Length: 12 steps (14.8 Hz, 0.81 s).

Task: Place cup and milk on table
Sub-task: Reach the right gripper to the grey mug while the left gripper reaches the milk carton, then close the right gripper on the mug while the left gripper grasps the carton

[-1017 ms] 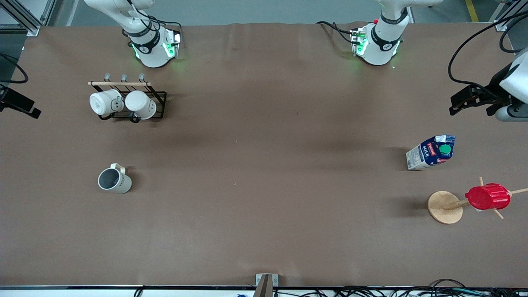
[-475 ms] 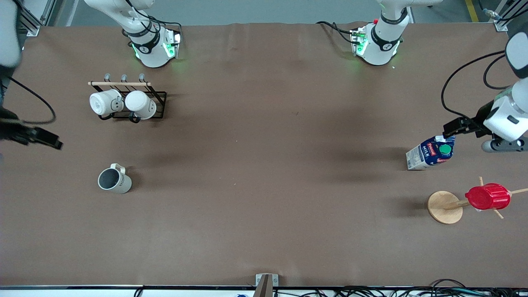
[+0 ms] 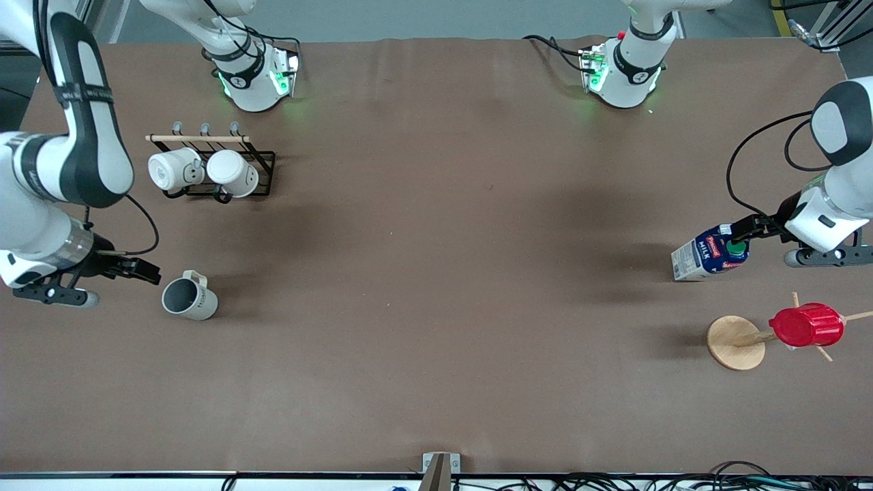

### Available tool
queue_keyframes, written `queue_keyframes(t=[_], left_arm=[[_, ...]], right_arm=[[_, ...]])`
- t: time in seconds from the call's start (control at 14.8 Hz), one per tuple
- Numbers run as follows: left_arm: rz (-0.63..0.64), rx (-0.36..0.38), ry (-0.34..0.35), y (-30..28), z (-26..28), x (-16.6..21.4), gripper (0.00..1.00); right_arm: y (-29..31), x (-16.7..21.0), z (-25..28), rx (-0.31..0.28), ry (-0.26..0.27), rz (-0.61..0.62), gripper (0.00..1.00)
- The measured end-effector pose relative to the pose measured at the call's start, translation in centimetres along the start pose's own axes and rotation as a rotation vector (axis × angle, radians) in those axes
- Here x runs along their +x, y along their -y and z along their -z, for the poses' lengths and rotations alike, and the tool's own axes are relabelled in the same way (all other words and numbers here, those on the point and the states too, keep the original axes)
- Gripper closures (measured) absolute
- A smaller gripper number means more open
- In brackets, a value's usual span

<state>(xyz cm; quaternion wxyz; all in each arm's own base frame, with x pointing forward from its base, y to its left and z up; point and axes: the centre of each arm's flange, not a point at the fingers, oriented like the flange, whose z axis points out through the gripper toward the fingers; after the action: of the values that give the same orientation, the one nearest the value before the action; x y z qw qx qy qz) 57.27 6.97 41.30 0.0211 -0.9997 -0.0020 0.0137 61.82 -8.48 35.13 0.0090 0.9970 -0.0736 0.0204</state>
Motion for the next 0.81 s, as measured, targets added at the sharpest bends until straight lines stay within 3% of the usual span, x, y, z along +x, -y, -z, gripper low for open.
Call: queue_keyframes(t=[0.54, 0.68, 0.81], left_arm=[[-0.008, 0.008, 0.027, -0.3, -5.9, 1.0, 0.0], [-0.009, 0.008, 0.032, -0.4, -6.7, 1.0, 0.0], [-0.009, 0.008, 0.042, -0.4, -7.2, 0.7, 0.0]], right_arm=[[-1.2, -0.3, -8.6, -0.014, -0.045, 0.033, 0.02], [-1.1, -0.3, -9.5, -0.015, -0.049, 0.035, 0.06], [-1.1, -0.4, -10.2, -0.016, -0.052, 0.036, 0.18]])
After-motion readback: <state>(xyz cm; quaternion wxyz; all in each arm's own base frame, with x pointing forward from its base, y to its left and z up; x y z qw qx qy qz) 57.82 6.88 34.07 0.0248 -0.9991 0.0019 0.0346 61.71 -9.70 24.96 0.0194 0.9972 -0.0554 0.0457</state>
